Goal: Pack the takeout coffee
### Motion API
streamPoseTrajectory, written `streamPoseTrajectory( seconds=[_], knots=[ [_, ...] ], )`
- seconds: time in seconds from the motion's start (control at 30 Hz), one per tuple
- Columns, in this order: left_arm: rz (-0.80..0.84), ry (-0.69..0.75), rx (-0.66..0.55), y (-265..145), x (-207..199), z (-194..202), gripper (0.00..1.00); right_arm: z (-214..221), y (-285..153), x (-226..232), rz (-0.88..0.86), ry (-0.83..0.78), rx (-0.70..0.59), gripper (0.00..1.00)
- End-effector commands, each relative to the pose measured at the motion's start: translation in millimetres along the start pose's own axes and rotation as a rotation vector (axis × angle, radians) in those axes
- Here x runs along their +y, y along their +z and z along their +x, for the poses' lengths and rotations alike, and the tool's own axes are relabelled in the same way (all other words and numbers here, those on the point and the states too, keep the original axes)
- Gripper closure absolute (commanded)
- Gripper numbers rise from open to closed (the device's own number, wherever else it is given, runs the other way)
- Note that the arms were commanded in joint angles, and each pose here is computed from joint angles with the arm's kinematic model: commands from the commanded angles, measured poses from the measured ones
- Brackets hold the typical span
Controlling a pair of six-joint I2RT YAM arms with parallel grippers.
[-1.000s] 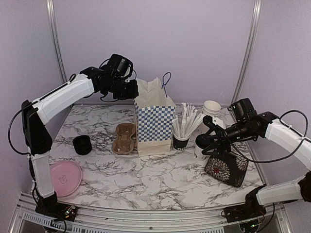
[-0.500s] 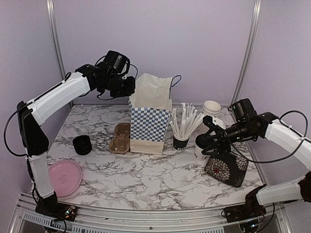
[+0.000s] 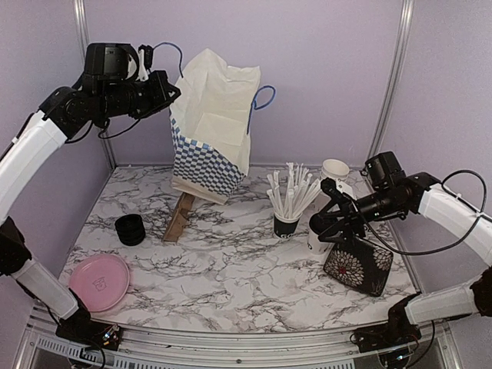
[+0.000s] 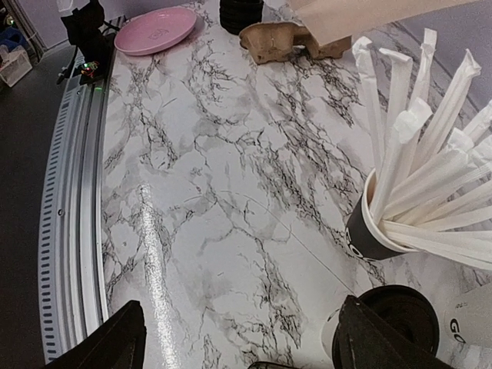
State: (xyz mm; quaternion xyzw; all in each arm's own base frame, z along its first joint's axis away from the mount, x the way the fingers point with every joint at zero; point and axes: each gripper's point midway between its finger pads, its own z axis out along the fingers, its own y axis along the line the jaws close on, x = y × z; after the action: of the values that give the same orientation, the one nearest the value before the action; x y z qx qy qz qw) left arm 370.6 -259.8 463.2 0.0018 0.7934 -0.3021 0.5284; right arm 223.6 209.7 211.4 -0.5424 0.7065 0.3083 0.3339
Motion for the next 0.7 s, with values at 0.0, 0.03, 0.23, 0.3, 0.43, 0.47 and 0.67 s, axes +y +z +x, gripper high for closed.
streamPoseTrajectory(
  seconds=[0.0, 0.03, 0.23, 0.3, 0.43, 0.47, 0.67],
  knots=[
    [0.03, -0.002, -0.049, -16.4, -3.1, -10.3, 1.0, -17.4, -8.9, 4.8, -0.032, -0.019, -0.037, 0.17],
    [0.022, 0.008, -0.065, -23.9, -1.2, -15.1, 1.0, -18.9, -9.1, 5.4, -0.035, -0.025, -0.039, 0.17],
    [-0.103, 0.076, -0.146, -73.2, 26.4, -40.1, 1.0, -36.3, 2.7, 22.2, -0.056, -0.153, 0.008, 0.22],
    [-0.173, 0.092, -0.169, -87.9, 42.7, -44.0, 1.0, -47.3, 12.2, 30.2, -0.051, -0.226, 0.028, 0.23],
    [-0.28, 0.116, -0.187, -110.1, 71.2, -43.9, 1.0, -65.9, 43.7, 41.3, -0.082, -0.311, 0.077, 0.28],
    [-0.305, 0.122, -0.18, -110.7, 78.5, -41.4, 1.0, -71.0, 51.0, 42.9, -0.093, -0.322, 0.09, 0.29],
    [-0.43, 0.143, -0.103, -100.9, 131.8, -17.4, 1.0, -92.5, 92.4, 58.0, -0.192, -0.34, 0.117, 0.35]
  ],
)
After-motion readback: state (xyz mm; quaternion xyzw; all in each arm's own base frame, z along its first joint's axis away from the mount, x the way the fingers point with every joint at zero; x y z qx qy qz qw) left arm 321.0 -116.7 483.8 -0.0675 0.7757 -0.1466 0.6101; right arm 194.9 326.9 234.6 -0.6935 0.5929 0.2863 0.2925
